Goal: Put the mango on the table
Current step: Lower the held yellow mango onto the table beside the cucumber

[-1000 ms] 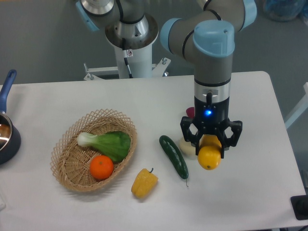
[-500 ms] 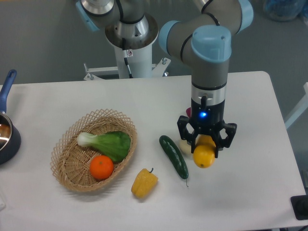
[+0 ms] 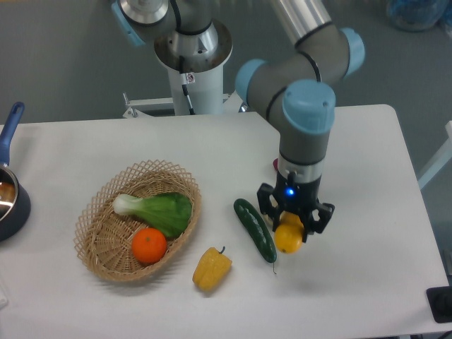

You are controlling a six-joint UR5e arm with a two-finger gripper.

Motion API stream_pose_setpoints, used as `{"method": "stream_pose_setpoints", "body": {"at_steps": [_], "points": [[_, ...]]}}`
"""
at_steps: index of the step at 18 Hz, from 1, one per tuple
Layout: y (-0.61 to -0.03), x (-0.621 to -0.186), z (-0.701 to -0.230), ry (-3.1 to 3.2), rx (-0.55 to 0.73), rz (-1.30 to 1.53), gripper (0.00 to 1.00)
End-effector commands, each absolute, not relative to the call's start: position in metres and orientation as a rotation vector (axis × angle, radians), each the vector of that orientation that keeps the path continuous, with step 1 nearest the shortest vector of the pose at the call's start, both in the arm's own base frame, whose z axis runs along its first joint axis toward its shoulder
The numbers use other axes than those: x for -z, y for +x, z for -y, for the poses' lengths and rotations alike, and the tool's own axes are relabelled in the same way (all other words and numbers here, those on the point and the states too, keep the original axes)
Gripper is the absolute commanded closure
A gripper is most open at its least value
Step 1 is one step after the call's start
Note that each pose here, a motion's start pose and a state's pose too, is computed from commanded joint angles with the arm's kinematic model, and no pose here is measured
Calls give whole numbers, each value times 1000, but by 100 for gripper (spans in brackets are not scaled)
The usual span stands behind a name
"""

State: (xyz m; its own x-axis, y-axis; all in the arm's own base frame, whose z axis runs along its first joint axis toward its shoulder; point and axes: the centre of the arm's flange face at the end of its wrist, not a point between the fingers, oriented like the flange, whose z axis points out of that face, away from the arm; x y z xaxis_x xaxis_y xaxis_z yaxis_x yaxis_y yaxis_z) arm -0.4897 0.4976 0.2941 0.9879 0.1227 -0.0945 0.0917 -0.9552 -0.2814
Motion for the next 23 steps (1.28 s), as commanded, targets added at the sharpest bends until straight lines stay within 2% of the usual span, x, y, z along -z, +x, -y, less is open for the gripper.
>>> {"method": "stream_pose_setpoints", "body": {"at_steps": [5, 8, 12, 18, 23], "points": [[-524, -272, -518, -2855, -181, 64, 75], [-526, -255, -516, -2876, -168, -42, 75], [-530, -230, -518, -2876, -170, -47, 74], [-527, -223, -515, -2890, -155, -54, 74], [-523, -210, -507, -2978, -207, -82, 74]]}}
